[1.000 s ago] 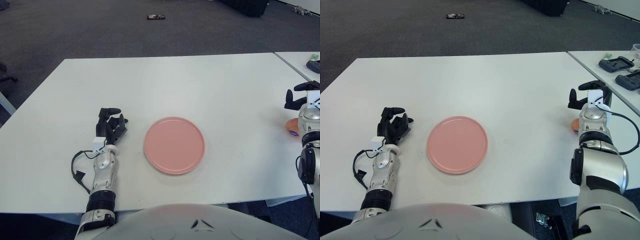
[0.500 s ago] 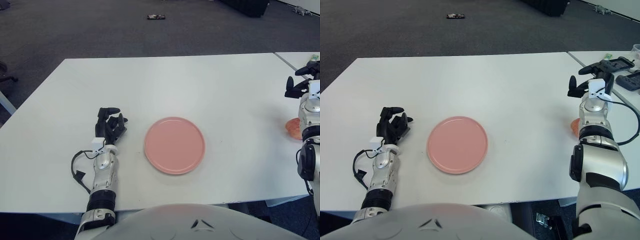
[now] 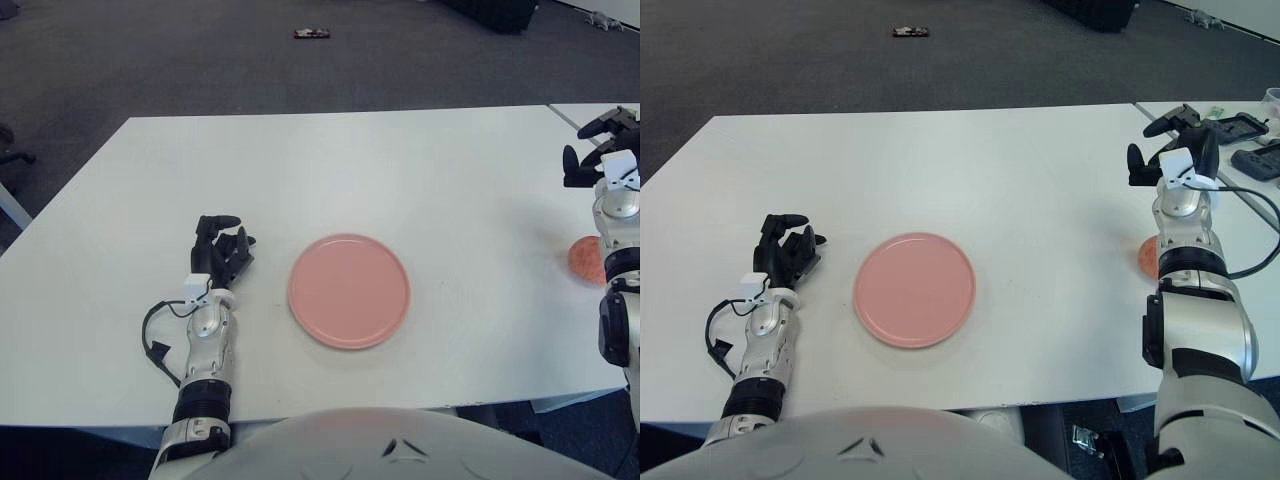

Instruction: Put the apple into the plate.

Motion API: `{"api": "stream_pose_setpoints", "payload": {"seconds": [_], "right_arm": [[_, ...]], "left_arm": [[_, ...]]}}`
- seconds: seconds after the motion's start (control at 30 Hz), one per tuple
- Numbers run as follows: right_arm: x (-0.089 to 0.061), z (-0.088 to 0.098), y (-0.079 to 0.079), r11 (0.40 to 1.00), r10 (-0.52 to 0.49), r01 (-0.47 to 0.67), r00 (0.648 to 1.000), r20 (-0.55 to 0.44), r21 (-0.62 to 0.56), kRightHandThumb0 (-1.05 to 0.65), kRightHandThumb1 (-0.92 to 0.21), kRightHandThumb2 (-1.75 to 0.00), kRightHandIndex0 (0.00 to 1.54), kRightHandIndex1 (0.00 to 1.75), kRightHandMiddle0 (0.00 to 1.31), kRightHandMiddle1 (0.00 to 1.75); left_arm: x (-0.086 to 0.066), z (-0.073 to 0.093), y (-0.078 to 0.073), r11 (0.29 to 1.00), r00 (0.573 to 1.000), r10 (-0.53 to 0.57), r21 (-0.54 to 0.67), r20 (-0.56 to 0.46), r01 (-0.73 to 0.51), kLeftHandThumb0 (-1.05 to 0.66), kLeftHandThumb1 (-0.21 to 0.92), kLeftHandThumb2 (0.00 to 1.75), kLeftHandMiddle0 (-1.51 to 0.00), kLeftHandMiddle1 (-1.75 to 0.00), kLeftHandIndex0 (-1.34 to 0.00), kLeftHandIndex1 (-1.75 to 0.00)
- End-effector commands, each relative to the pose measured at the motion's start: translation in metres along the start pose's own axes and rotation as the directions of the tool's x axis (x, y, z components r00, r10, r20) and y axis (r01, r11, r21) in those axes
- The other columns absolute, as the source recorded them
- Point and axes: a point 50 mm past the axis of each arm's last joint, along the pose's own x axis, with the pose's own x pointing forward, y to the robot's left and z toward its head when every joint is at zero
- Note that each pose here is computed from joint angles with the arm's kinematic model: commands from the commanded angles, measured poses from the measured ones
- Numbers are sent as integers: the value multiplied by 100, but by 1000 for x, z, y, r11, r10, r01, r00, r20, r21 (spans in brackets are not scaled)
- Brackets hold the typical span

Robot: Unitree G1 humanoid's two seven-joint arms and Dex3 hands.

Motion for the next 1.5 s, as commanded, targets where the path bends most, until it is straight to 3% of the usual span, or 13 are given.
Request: {"api": "stream_pose_setpoints", "payload": {"seconds": [0.0, 0.07, 0.13, 0.17, 0.23, 0.27, 0.37, 0.4, 0.43, 0.53, 0.73, 1.1, 1.47], "right_arm": [[-13, 29, -14, 990, 86, -71, 990, 112, -125, -1, -8, -156, 82, 172, 59, 166], [-11, 21, -16, 951, 214, -200, 976, 36, -235, -1, -16, -146, 75, 173, 55, 163], [-8, 13, -17, 908, 288, -286, 957, -40, -306, -36, -32, -121, 32, 174, 22, 160], [-7, 13, -18, 873, 330, -334, 941, -74, -354, -41, -34, -117, 26, 174, 18, 159], [-8, 16, -21, 821, 378, -394, 918, -123, -413, -55, -43, -101, 10, 144, 7, 126], [-8, 16, -23, 772, 409, -437, 897, -167, -461, -58, -45, -98, 8, 136, 6, 119], [-11, 17, -27, 670, 443, -509, 858, -259, -541, -69, -50, -85, 2, 75, 1, 72], [-12, 17, -28, 643, 445, -521, 850, -280, -561, -71, -50, -83, 2, 67, 1, 66], [-13, 18, -29, 626, 446, -530, 845, -295, -572, -74, -51, -81, 1, 46, 1, 49], [-21, 20, -34, 585, 442, -550, 832, -334, -597, -80, -52, -77, 0, 15, 0, 17], [-31, 18, -38, 555, 411, -578, 816, -407, -598, -83, -50, -72, 0, 2, 0, 2], [-43, 3, -43, 478, 377, -624, 781, -498, -618, -87, -52, -61, 0, 0, 0, 0], [-72, -6, -45, 428, 408, -648, 761, -505, -631, -89, -53, -57, 0, 0, 0, 0]], "left_arm": [[-9, -15, 3, 1000, 997, 8, 7, -74, -8, -38, 71, 82, -56, -154, -32, -175], [-9, -15, 3, 1000, 997, 9, 8, -74, -8, -38, 71, 82, -56, -154, -32, -175], [-9, -15, 4, 1000, 997, 9, 10, -75, -8, -38, 71, 82, -57, -155, -32, -175], [-9, -15, 4, 1000, 997, 7, 12, -76, -6, -38, 71, 82, -57, -155, -32, -175], [-9, -15, 4, 1000, 997, 4, 16, -77, -3, -38, 71, 83, -58, -156, -32, -175], [-9, -15, 4, 1000, 997, 2, 19, -79, 0, -38, 71, 83, -58, -157, -32, -175], [-8, -16, 4, 1000, 997, 1, 23, -81, 0, -38, 70, 84, -58, -158, -33, -175], [-8, -16, 4, 1000, 997, 3, 19, -78, -2, -38, 70, 84, -58, -158, -33, -175], [-8, -16, 4, 1000, 997, 5, 17, -76, -3, -38, 70, 84, -58, -158, -33, -175], [-8, -15, 3, 1000, 998, 8, 10, -69, -8, -38, 70, 84, -57, -158, -33, -175], [-8, -16, 2, 1000, 997, 4, 15, -75, -3, -38, 69, 85, -58, -157, -34, -175], [-7, -17, 2, 1000, 995, 17, 5, -95, -16, -38, 71, 82, -56, -151, -32, -175], [-6, -16, 2, 1000, 995, 14, 10, -98, -13, -38, 71, 82, -58, -151, -32, -175]]}}
